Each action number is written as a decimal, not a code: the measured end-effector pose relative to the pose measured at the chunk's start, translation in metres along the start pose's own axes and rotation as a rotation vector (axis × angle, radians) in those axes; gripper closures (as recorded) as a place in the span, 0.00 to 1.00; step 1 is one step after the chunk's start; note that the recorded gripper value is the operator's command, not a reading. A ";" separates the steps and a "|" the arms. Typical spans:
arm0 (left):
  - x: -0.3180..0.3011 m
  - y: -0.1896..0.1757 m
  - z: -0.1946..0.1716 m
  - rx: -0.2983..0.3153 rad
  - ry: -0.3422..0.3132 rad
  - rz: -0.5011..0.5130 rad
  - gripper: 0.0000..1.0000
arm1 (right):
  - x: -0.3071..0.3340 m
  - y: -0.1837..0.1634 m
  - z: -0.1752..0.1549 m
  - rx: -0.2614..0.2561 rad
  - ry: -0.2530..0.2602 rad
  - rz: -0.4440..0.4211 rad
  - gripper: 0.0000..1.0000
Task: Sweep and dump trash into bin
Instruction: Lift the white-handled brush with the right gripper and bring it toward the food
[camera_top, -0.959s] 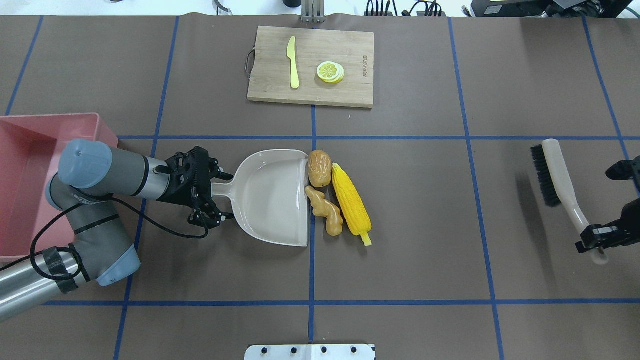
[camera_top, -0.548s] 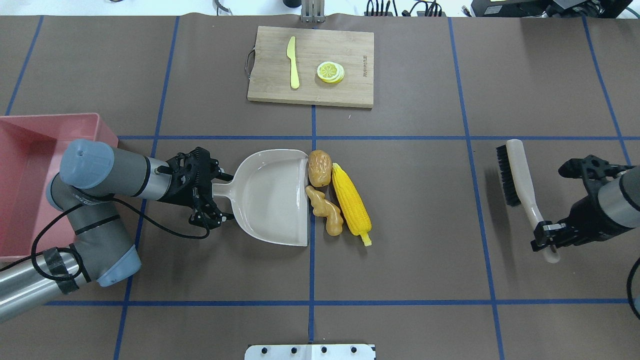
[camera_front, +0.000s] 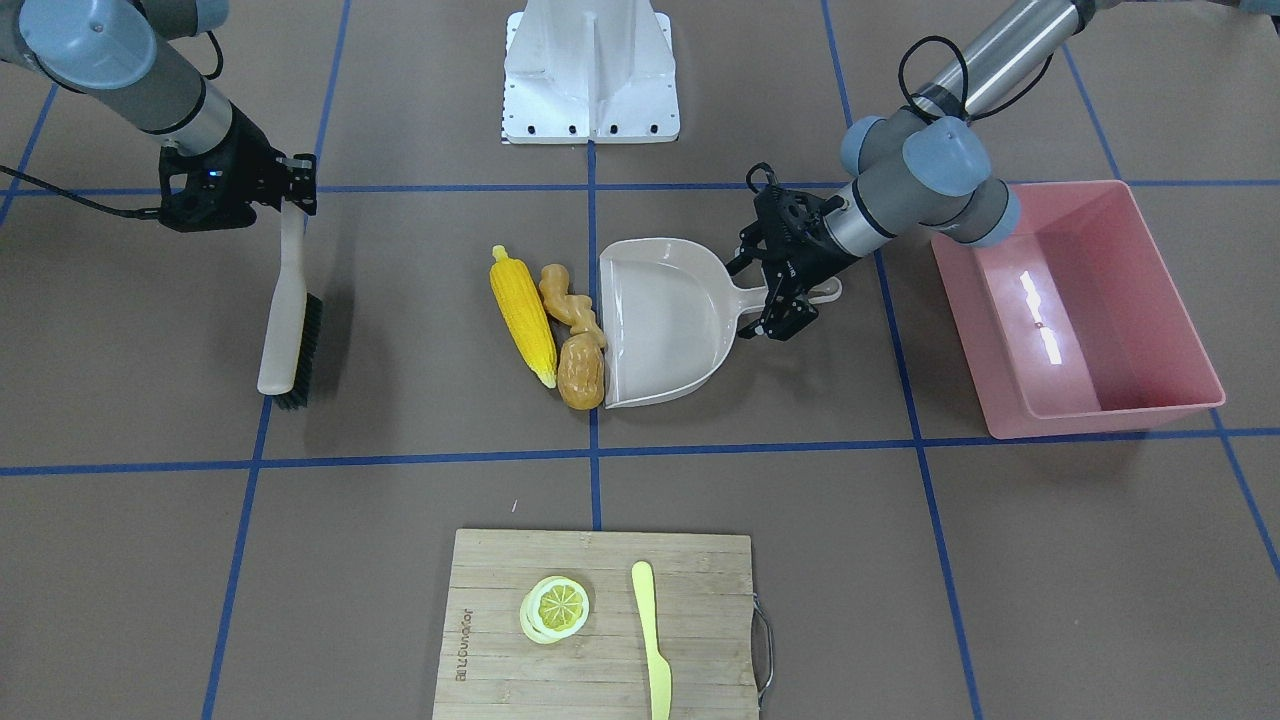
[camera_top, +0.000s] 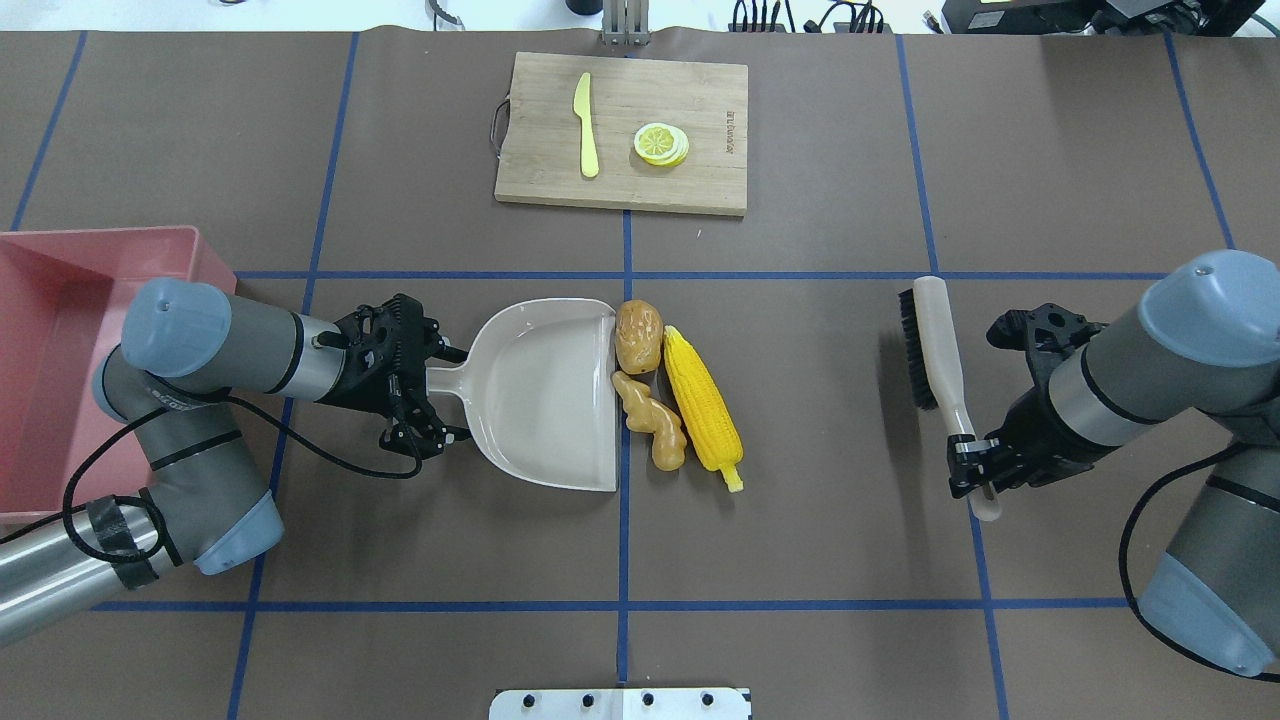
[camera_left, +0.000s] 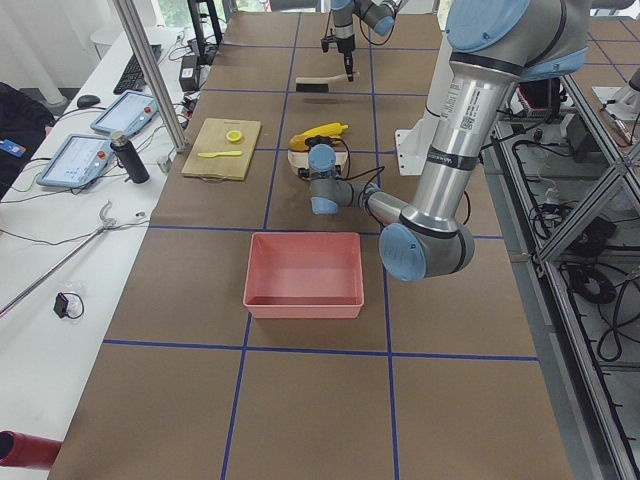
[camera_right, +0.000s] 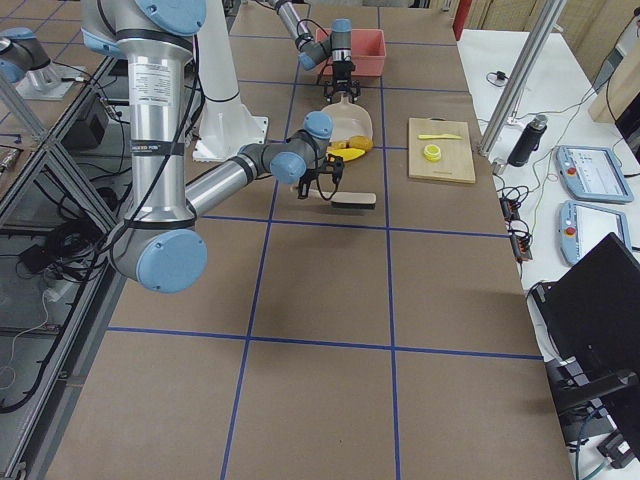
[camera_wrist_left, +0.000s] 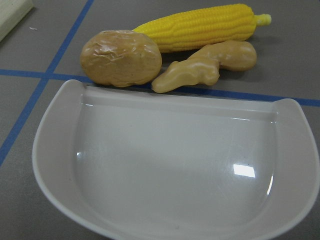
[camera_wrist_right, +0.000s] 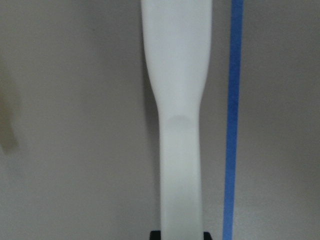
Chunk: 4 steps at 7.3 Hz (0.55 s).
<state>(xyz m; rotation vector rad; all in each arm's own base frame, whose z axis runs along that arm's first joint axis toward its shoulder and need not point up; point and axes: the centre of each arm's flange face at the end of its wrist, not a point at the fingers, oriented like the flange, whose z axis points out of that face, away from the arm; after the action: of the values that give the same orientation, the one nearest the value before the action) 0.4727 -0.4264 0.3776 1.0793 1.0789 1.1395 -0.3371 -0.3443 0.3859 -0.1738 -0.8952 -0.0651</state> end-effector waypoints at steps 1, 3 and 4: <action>0.000 -0.002 0.000 0.000 -0.002 0.000 0.02 | -0.027 0.007 0.002 -0.014 -0.006 -0.003 1.00; -0.001 -0.005 0.001 0.000 -0.014 0.000 0.02 | -0.069 0.025 0.012 -0.039 -0.016 -0.016 1.00; -0.002 -0.007 0.001 -0.004 -0.016 -0.002 0.02 | -0.083 0.033 0.016 -0.051 -0.019 -0.028 1.00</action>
<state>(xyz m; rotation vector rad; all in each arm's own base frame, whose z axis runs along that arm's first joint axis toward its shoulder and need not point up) 0.4742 -0.4287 0.3708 1.0820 1.0640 1.1290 -0.3969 -0.3103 0.3273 -0.2096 -0.9153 -0.1126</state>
